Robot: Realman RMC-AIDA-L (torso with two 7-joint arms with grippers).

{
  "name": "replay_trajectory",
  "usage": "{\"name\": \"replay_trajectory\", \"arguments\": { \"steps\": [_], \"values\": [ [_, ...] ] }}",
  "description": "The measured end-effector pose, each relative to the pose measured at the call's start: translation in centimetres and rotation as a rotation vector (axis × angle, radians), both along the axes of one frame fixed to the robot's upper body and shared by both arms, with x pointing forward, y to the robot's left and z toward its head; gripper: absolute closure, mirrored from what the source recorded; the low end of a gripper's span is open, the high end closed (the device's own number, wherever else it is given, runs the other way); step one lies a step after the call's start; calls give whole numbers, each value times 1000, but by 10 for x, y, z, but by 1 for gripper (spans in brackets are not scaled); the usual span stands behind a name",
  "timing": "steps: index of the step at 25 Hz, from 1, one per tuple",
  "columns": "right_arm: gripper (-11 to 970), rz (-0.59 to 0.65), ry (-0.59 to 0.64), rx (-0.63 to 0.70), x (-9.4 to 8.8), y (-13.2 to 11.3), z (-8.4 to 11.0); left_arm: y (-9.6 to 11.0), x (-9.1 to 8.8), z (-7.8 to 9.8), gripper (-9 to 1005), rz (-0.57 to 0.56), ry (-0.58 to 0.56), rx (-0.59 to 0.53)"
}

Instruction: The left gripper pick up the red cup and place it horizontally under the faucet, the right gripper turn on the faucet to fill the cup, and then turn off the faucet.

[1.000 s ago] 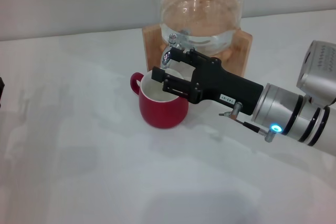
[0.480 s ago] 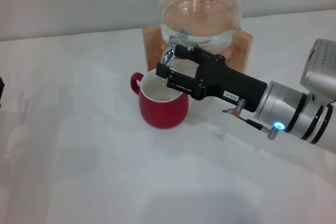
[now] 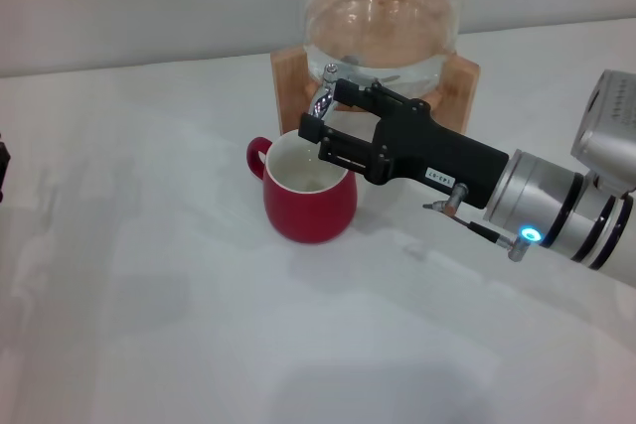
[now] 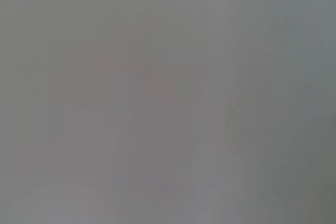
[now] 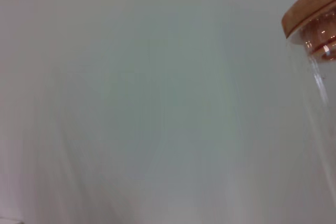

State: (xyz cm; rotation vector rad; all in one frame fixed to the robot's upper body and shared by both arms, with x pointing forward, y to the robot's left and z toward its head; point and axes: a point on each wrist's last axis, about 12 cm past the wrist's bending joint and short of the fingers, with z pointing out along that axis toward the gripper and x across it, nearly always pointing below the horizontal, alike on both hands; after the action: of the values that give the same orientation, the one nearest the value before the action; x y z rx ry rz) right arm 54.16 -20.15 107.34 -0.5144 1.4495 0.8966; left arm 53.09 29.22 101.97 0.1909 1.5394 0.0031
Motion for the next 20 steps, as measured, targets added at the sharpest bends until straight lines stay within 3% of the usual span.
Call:
{"name": "replay_trajectory", "arguments": {
  "steps": [10, 20],
  "values": [
    [183, 18, -27, 61, -15, -8, 0, -1, 1, 1, 372, -3, -2, 0],
    [183, -92, -53, 80, -10, -40, 6, 1, 1, 0, 372, 0, 2, 6]
  ]
}}
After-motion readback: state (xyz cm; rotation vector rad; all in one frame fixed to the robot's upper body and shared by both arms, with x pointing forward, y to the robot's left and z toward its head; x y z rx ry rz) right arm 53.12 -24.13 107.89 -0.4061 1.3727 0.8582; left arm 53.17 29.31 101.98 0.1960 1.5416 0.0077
